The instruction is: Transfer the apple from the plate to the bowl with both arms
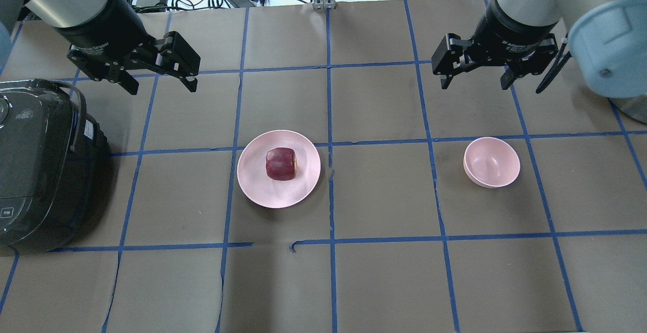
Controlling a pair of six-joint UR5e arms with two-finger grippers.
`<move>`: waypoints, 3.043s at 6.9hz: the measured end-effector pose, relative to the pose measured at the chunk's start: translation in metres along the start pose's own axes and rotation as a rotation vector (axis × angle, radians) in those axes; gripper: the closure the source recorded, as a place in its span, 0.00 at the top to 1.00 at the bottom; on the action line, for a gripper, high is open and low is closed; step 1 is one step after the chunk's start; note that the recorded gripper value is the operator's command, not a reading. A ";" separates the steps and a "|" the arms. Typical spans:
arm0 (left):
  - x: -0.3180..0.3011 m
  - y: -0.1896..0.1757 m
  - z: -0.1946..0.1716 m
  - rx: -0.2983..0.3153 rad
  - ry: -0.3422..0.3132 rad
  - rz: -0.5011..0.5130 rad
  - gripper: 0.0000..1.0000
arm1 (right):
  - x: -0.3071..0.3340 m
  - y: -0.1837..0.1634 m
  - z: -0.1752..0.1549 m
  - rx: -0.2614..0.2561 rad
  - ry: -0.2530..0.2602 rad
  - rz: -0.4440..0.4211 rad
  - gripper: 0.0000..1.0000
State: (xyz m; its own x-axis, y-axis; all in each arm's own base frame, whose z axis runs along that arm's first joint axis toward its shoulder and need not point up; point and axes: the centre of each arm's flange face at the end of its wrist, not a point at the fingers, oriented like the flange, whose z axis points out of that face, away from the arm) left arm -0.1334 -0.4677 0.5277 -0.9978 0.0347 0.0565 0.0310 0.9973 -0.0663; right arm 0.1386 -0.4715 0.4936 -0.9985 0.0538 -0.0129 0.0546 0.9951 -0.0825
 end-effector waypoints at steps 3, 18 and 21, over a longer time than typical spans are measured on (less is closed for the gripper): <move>-0.002 -0.001 0.000 0.000 0.000 -0.005 1.00 | 0.000 0.002 -0.001 -0.002 0.000 -0.001 1.00; 0.095 -0.046 0.242 -0.122 -0.025 -0.140 1.00 | 0.019 -0.005 0.002 0.002 0.061 0.018 1.00; 0.102 -0.044 0.315 -0.208 -0.046 -0.124 0.89 | 0.122 -0.031 0.016 -0.031 0.067 0.078 1.00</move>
State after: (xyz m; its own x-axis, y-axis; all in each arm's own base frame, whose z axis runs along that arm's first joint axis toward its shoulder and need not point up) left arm -0.2546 -0.5282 0.2229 -0.9962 -0.0870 0.0057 -0.0852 0.9857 0.1454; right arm 0.0150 -0.4975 0.4786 -0.9895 0.1360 0.0483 0.1334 0.9897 -0.0526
